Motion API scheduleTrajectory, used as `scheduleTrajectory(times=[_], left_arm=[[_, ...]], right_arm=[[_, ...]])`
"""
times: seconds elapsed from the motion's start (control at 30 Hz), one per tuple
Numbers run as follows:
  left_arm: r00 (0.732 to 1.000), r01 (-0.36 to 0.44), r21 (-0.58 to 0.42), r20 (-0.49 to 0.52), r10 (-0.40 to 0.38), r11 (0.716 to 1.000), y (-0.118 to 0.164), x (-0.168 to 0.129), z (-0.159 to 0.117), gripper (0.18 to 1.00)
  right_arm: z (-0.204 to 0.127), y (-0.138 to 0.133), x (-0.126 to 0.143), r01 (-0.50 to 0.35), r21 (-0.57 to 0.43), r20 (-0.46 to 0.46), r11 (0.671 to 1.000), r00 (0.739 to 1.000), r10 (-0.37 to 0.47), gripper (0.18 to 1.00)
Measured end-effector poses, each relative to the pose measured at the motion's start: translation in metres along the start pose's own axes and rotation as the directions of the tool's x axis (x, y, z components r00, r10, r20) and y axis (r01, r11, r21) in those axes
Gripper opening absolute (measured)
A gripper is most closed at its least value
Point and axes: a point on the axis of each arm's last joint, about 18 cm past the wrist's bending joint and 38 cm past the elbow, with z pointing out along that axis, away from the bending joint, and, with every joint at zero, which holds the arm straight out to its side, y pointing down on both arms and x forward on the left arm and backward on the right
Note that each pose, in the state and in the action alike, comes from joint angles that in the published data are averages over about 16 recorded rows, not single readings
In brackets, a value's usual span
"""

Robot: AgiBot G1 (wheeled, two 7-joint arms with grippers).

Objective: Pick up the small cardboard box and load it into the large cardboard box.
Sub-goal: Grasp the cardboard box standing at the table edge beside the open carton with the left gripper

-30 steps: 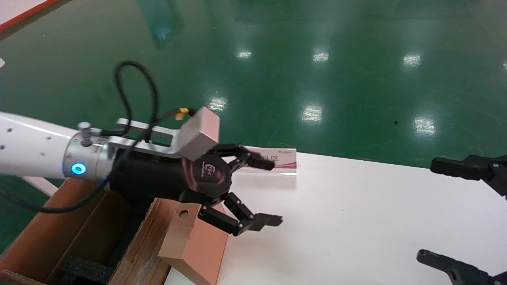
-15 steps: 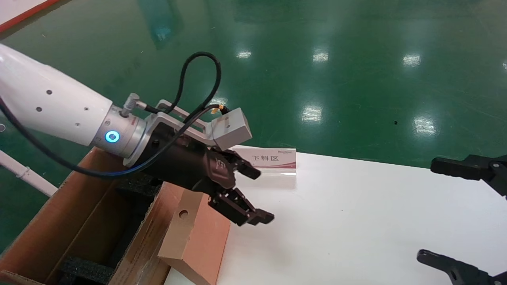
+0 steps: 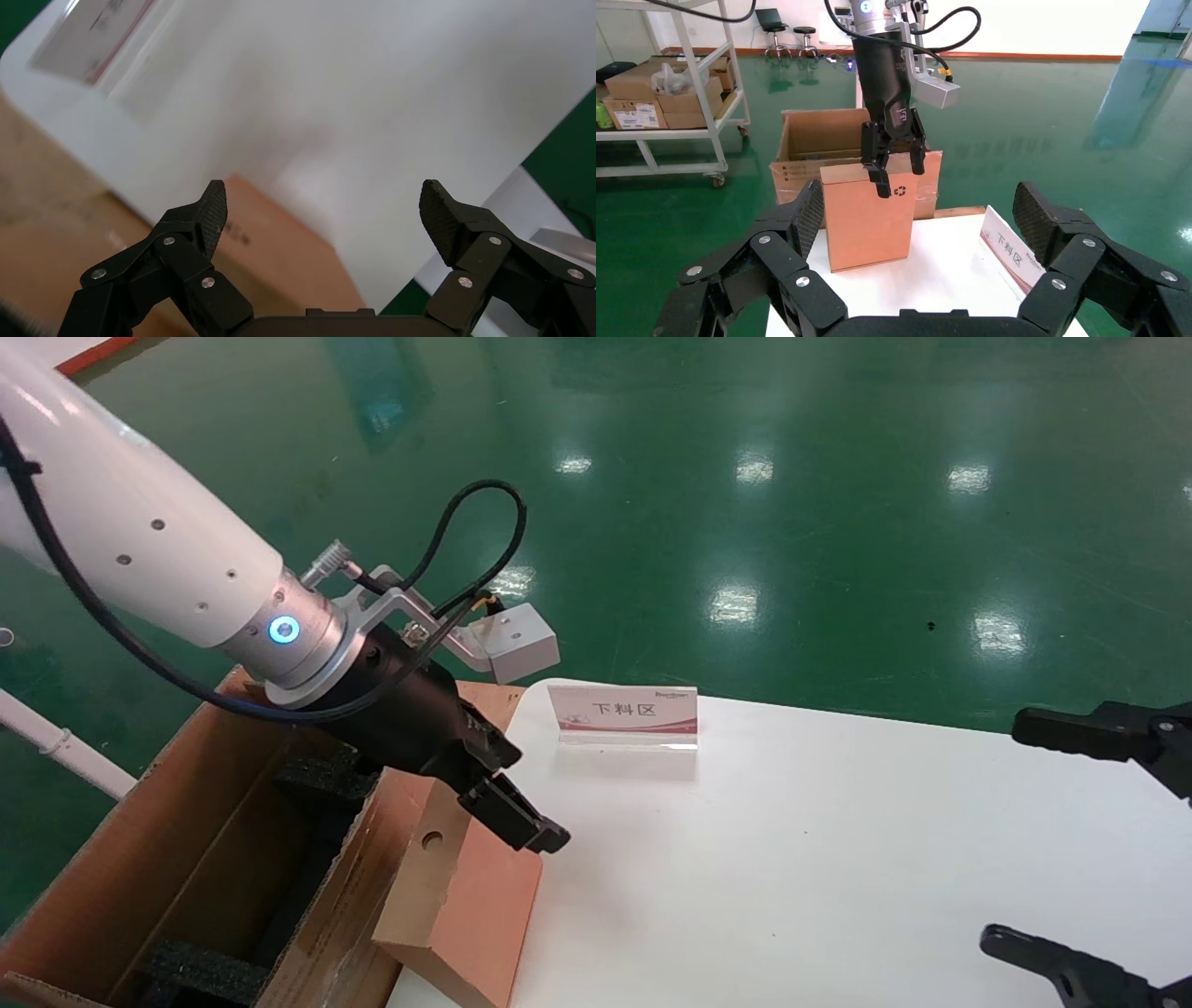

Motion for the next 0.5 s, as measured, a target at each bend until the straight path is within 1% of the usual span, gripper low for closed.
scheduleTrajectory(times=[0.27, 0.5], left_arm=[[0.993, 0.073, -0.120, 0.096, -0.062, 0.990, -0.011, 0.004, -0.007, 1.001], [0.981, 0.150, -0.219, 0.156, -0.117, 0.964, -0.011, 0.011, -0.013, 1.001]], right_arm=[[0.000, 0.000, 0.000, 0.000, 0.000, 0.000, 1.000, 1.000, 0.000, 1.001], [0.000, 0.000, 0.000, 0.000, 0.000, 0.000, 1.000, 1.000, 0.000, 1.001]])
